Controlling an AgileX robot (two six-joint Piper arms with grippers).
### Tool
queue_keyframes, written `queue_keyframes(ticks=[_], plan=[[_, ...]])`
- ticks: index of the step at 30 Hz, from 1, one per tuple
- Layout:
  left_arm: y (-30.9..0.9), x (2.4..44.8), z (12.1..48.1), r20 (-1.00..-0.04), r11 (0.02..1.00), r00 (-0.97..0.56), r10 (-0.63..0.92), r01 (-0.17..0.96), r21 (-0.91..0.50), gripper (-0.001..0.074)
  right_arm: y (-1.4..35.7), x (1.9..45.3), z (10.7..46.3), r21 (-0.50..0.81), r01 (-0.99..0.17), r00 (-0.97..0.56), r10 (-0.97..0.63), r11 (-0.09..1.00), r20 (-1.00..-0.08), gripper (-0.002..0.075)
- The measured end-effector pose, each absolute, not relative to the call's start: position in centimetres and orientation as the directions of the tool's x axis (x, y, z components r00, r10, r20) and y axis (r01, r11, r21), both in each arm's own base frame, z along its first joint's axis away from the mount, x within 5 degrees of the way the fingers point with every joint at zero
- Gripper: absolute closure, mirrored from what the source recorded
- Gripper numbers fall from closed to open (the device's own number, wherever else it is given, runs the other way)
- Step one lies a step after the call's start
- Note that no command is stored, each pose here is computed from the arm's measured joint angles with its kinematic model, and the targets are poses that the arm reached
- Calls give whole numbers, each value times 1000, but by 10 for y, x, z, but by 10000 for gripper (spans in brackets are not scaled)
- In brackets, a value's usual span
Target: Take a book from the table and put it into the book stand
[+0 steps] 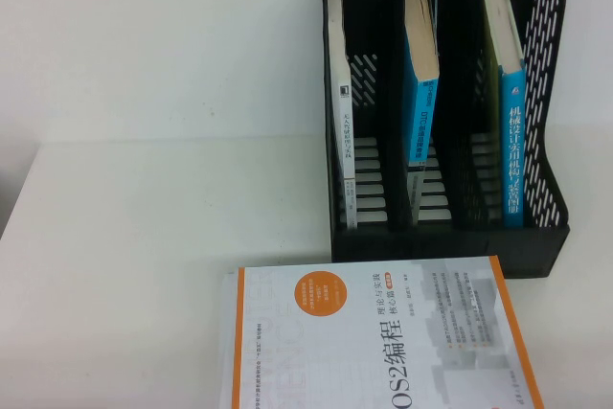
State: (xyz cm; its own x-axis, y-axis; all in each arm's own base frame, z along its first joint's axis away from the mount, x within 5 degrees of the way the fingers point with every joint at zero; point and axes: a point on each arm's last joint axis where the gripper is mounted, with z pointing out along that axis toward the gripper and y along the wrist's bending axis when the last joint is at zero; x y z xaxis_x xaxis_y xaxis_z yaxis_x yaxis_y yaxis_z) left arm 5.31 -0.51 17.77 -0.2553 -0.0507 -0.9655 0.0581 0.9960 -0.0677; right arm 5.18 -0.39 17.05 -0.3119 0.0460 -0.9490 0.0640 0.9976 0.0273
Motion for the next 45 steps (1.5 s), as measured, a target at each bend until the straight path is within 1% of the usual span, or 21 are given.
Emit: queue_keyframes(ticks=[2,4,8,11,13,15,17,19,23,25,27,30,32,34,36,38,40,42,45], plan=[[-5,54,181,-977,996,-206,-53,57,-66,738,-4,53,172,28,60,-280,44,998,-959,729],[-4,56,188,-990,997,-128,-54,55,-62,738,-3,55,178,36,53,-213,47,998,-976,729],[-3,56,207,-995,997,85,-60,50,-56,738,-2,57,199,51,28,17,50,998,-999,729],[-1,54,222,-968,998,245,-48,44,-38,738,-1,55,216,40,13,196,37,999,-980,729],[-1,51,231,-936,998,347,-52,42,-40,738,-1,53,224,98,-11,290,97,995,-952,729],[0,48,238,-905,998,423,-56,41,-43,738,-1,51,230,168,-44,352,173,985,-920,729],[0,45,245,-867,998,494,-57,39,-44,738,-1,49,234,215,-74,395,227,974,-890,729],[1,42,249,-836,998,545,-58,37,-44,738,-1,48,238,224,-89,431,240,971,-870,729],[2,36,257,-771,998,634,-61,38,-48,738,-1,47,239,225,-92,443,242,970,-863,729],[2,35,259,-760,998,647,-61,38,-48,738,-1,47,239,225,-92,443,243,970,-863,729],[1,38,256,-806,999,591,-43,29,-32,738,-1,48,238,228,-88,426,243,970,-871,729],[-1,41,266,-913,999,408,-17,33,-4,738,-1,48,246,240,-62,335,246,969,-910,729],[-1,38,283,-943,999,333,-2,38,12,738,-1,45,259,246,-36,240,247,969,-939,729],[-2,37,299,-956,999,294,2,43,15,738,-1,39,273,249,-9,144,248,968,-958,729],[-2,41,315,-966,999,258,4,46,16,738,-1,36,284,250,16,55,249,968,-967,729],[-3,52,329,-982,999,186,-7,54,3,738,-1,37,294,255,40,-39,257,966,-966,729],[-5,65,336,-996,997,84,-38,68,-32,738,0,41,303,268,65,-159,275,961,-948,729],[-7,79,341,-994,991,-21,-105,86,-106,738,2,47,310,295,79,-286,306,952,-908,729],[-13,105,332,-956,962,-173,-239,91,-257,738,8,63,311,284,51,-455,276,957,-847,729]])
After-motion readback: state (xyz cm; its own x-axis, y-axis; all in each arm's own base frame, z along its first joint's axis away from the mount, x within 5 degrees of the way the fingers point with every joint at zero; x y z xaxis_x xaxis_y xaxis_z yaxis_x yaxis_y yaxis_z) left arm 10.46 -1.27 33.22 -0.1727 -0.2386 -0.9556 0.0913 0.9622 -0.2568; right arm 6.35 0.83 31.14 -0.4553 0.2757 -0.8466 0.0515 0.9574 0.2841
